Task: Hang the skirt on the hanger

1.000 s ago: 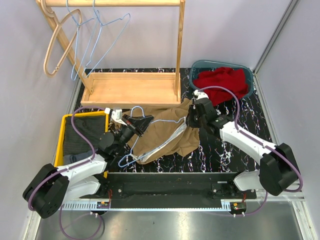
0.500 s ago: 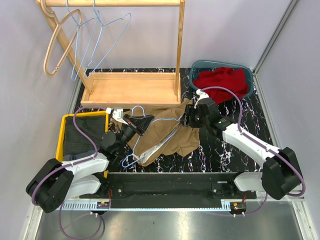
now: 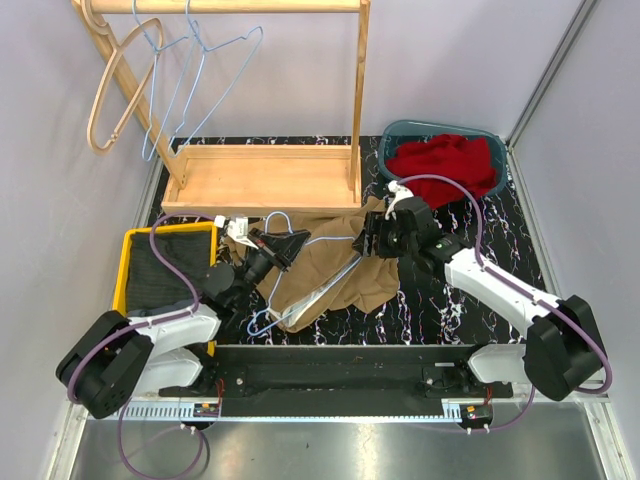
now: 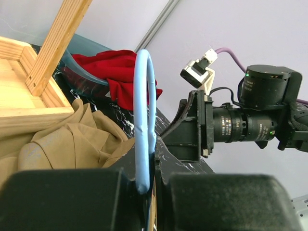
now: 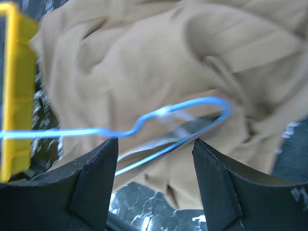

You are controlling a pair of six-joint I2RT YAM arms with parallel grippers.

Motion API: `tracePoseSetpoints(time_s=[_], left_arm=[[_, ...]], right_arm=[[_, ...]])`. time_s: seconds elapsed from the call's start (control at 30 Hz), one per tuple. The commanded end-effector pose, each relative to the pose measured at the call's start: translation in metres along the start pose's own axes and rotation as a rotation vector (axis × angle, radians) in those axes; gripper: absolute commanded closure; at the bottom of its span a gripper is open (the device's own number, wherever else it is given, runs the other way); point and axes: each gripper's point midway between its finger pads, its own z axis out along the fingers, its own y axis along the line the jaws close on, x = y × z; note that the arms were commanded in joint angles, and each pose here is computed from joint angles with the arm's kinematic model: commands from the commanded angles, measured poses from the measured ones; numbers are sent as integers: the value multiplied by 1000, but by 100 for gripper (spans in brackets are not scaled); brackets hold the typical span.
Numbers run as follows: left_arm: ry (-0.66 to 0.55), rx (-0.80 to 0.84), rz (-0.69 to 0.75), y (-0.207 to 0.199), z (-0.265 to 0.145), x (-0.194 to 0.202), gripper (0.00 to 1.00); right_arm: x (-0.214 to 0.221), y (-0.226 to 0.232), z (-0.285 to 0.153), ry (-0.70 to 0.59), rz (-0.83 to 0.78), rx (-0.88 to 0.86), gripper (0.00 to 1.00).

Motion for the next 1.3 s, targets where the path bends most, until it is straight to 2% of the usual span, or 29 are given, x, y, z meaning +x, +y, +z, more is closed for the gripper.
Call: tracePoseSetpoints(time_s=[0.0,0.23,0.33,0.43,0.47,0.57,0.7,1.0,1.27], left_arm=[[-96,104,-10,-29,11,-27,100],[-101,109,-8,-31,11,-29,100],[-108,110,-1,-32,11,-32,100],[-108,108,-2,-32,12,-32,100],[-112,109,-1,-32,13,-33,100],[-114,107,-2,-32,13,-34,100],[-114,107,0,-33,12,-34,100],[-107,109,-2,-34,10,-34,100],[-106,106,-2,-33,11,-33,100]], right_arm=[[-7,45,-16,-19,-71,-224,29],[-15,12,-36,-111,-36,-37,30],[-29,3,-52,-196,-28,21,30],[-44,-1,-67,-277,-16,54,43],[-46,-2,-67,-278,-22,64,58],[-44,-3,-58,-242,-40,75,76],[-43,-9,-45,-229,-47,106,85],[-58,-22,-31,-313,-71,165,92],[-51,-15,-9,-271,-87,113,94]])
